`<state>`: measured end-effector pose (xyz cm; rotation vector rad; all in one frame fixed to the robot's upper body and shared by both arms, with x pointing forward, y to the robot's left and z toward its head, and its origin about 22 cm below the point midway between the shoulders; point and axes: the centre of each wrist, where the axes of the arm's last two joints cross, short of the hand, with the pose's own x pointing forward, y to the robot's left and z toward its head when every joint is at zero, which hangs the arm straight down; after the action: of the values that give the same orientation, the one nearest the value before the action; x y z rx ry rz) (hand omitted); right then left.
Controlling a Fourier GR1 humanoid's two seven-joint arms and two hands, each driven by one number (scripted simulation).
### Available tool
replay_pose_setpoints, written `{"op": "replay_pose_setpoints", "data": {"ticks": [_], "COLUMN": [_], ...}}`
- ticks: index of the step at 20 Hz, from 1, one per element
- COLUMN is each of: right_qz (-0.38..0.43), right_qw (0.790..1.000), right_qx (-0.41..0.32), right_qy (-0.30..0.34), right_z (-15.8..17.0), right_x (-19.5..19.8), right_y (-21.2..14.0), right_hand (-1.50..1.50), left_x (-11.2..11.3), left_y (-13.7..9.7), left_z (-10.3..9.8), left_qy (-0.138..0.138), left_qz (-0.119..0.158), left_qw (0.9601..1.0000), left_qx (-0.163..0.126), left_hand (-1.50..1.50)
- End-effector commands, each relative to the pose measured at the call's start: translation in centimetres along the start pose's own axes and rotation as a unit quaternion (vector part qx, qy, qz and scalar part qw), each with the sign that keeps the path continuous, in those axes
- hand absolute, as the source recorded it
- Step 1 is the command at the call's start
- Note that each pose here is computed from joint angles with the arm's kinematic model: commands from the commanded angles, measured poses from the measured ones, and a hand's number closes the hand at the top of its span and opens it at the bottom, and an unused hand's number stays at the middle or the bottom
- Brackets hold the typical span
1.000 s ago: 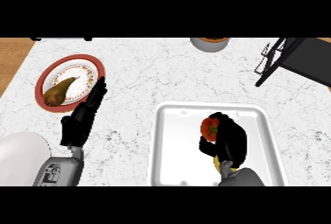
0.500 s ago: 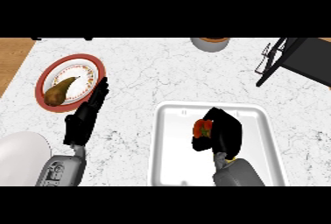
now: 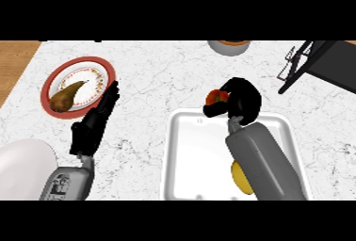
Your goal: Pick the tomato from the tray and place it in the tiered shelf
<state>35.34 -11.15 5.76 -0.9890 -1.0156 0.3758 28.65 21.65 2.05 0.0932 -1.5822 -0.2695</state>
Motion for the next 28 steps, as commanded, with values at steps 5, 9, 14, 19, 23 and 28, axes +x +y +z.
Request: {"op": "replay_pose_setpoints", "data": {"ticks": [5, 9, 14, 19, 23, 28], "right_qz": [-0.125, -0.133, -0.09, -0.096, -0.076, -0.064], "right_qw": [0.985, 0.978, 0.967, 0.951, 0.936, 0.93], "right_qx": [-0.11, -0.153, -0.238, -0.294, -0.344, -0.361], "right_qy": [-0.046, -0.042, -0.012, -0.007, 0.014, 0.021], "right_z": [2.1, 4.0, 2.4, 4.4, 1.3, 0.1], "right_x": [5.0, 8.6, 10.0, 10.1, 9.6, 9.6], "right_y": [-3.5, -7.9, -12.6, -14.2, -17.2, -21.1], "right_hand": [1.5, 1.5, 1.5, 1.5, 1.5, 1.5], "left_x": [-1.0, -0.1, -1.0, -1.6, 0.0, -1.1], "left_y": [-0.8, -0.4, 0.4, 2.0, -0.3, -0.5], "left_z": [1.0, 0.3, 1.2, 1.1, 0.2, 1.0], "left_qy": [0.009, 0.008, 0.002, 0.007, 0.001, 0.005], "left_qz": [0.005, 0.008, -0.002, -0.003, 0.006, -0.005], "left_qw": [0.9999, 0.9999, 1.0, 0.9998, 0.9999, 1.0], "left_qx": [-0.004, 0.004, 0.006, 0.016, 0.011, 0.002], "left_hand": [0.0, 0.0, 0.0, 0.0, 0.0, 0.0]}}
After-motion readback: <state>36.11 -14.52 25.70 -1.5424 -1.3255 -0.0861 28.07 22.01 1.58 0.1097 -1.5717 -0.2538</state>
